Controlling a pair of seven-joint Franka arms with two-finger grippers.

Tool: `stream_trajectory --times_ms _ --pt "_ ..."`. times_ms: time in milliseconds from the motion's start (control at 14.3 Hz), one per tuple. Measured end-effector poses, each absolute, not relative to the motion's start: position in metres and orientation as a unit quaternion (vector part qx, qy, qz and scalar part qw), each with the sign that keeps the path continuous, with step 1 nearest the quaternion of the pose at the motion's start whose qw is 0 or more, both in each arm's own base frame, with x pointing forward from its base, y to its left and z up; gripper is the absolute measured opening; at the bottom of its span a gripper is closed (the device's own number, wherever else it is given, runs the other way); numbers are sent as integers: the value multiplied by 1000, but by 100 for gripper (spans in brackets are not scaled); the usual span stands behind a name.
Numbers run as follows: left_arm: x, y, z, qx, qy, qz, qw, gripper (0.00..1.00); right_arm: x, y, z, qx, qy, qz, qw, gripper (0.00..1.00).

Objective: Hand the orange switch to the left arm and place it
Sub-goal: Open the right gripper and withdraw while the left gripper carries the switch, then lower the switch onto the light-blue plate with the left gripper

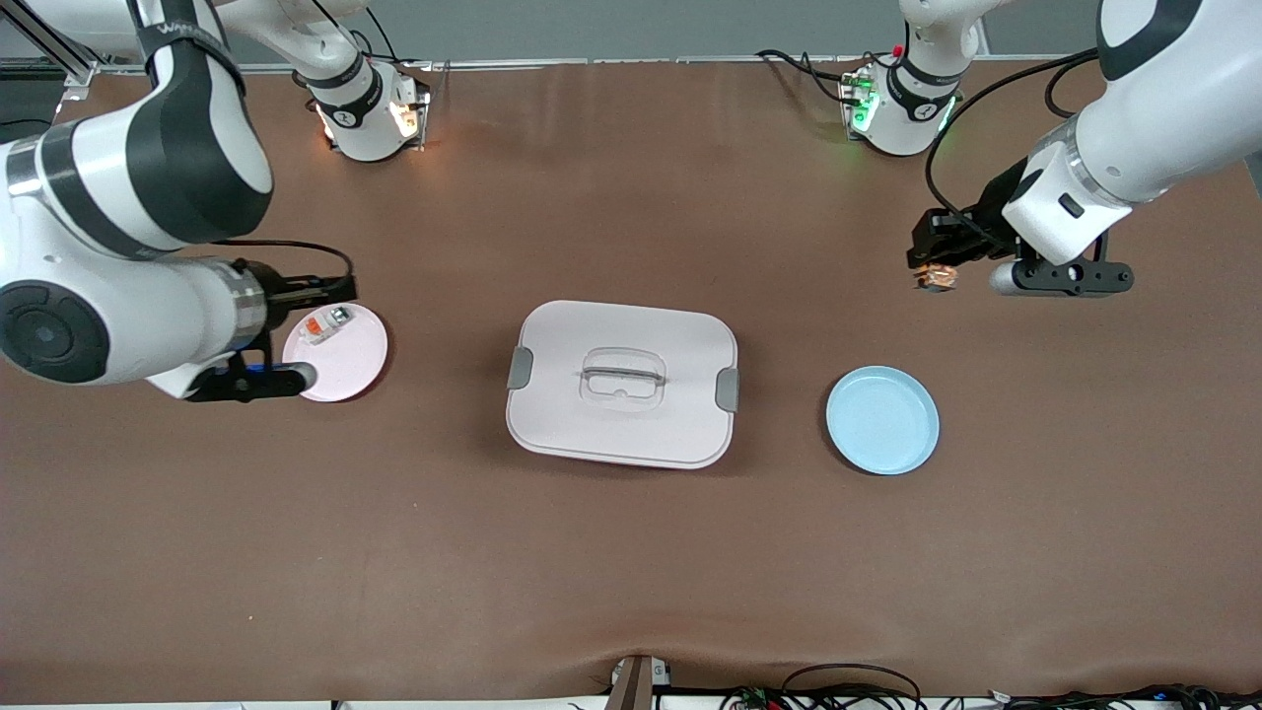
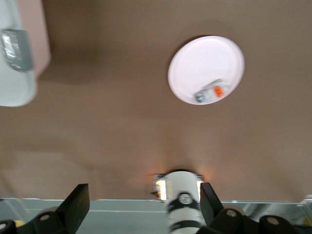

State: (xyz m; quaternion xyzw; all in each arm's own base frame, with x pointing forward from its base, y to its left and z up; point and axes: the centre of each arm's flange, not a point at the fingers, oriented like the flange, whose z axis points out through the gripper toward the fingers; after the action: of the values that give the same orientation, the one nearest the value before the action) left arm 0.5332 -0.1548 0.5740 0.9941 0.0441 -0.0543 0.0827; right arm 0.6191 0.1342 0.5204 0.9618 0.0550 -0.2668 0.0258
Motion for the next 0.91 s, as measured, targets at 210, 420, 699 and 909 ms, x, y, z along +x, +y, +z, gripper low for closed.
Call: stream_trajectory --times_ms 210,420,699,909 --pt "534 -147 560 995 63 -66 42 42 620 100 520 957 55 -284 30 100" --pt "543 -127 541 990 116 -79 22 42 622 74 519 955 39 -292 23 100" --pt "555 -97 507 966 240 -92 4 42 621 51 517 951 23 -307 19 100" --pt "559 -106 479 940 335 -70 5 42 619 37 517 948 12 -317 16 100"
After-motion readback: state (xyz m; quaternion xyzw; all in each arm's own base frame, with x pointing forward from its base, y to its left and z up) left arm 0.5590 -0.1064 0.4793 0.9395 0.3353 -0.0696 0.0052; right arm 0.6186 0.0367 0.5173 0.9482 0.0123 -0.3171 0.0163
